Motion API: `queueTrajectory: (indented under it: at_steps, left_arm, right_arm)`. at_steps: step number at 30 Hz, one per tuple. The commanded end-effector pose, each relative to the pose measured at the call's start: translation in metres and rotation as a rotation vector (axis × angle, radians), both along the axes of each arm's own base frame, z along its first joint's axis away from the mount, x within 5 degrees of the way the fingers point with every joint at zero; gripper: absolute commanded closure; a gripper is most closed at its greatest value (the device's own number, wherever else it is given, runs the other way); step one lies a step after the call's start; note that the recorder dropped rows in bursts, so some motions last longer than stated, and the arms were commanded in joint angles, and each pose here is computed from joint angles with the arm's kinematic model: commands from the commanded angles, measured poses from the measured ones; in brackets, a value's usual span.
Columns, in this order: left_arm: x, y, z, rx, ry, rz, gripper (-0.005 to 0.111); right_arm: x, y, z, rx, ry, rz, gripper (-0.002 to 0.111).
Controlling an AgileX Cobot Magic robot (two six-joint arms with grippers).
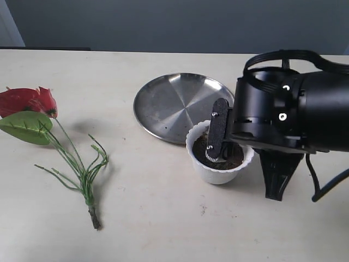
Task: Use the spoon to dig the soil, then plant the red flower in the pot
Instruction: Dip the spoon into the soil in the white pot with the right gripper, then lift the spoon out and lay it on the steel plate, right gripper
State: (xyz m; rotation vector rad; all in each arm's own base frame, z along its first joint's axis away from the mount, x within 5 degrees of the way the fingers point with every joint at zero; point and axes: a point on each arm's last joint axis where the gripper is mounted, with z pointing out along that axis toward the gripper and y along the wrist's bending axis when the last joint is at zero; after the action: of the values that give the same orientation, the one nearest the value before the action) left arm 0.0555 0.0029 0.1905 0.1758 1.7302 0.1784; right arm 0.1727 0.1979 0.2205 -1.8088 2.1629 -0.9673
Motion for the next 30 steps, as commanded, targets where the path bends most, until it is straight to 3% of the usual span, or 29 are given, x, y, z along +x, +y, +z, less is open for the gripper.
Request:
queueTrajectory:
  at_steps: [1,4,10,15,23,26,30]
  left_arm:
    - [0.000,0.000,0.001,-0.006,-0.014,-0.002,0.106]
    - [0.000,0.000,0.001,-0.006,-0.014,-0.002,0.106]
    - [0.000,0.000,0.001,-0.006,-0.014,-0.002,0.106]
    - [0.000,0.000,0.001,-0.006,-0.014,-0.002,0.106]
    - [0.000,0.000,0.001,-0.006,-0.014,-0.002,0.106]
    - [0.000,0.000,0.001,-0.006,-0.014,-0.002,0.106]
    - [0.000,0.000,0.001,-0.006,-0.014,-0.002,0.106]
  right_arm:
    - [-0.001,0.000,-0.001,-0.025,0.048,0.044,0.109]
    - [0.001,0.000,0.000,-0.023,0.015,0.033,0.109]
    - [0.001,-0.012,0.031,0.116,-0.128,-0.044,0.109]
    - [0.029,-0.028,0.052,0.389,-0.156,-0.115,0.109]
    - [0.116,-0.042,0.060,0.604,0.028,-0.224,0.109]
    - [0.156,-0.016,0.044,0.640,0.185,-0.178,0.109]
    - [0.200,0.012,0.009,0.601,0.256,-0.168,0.109]
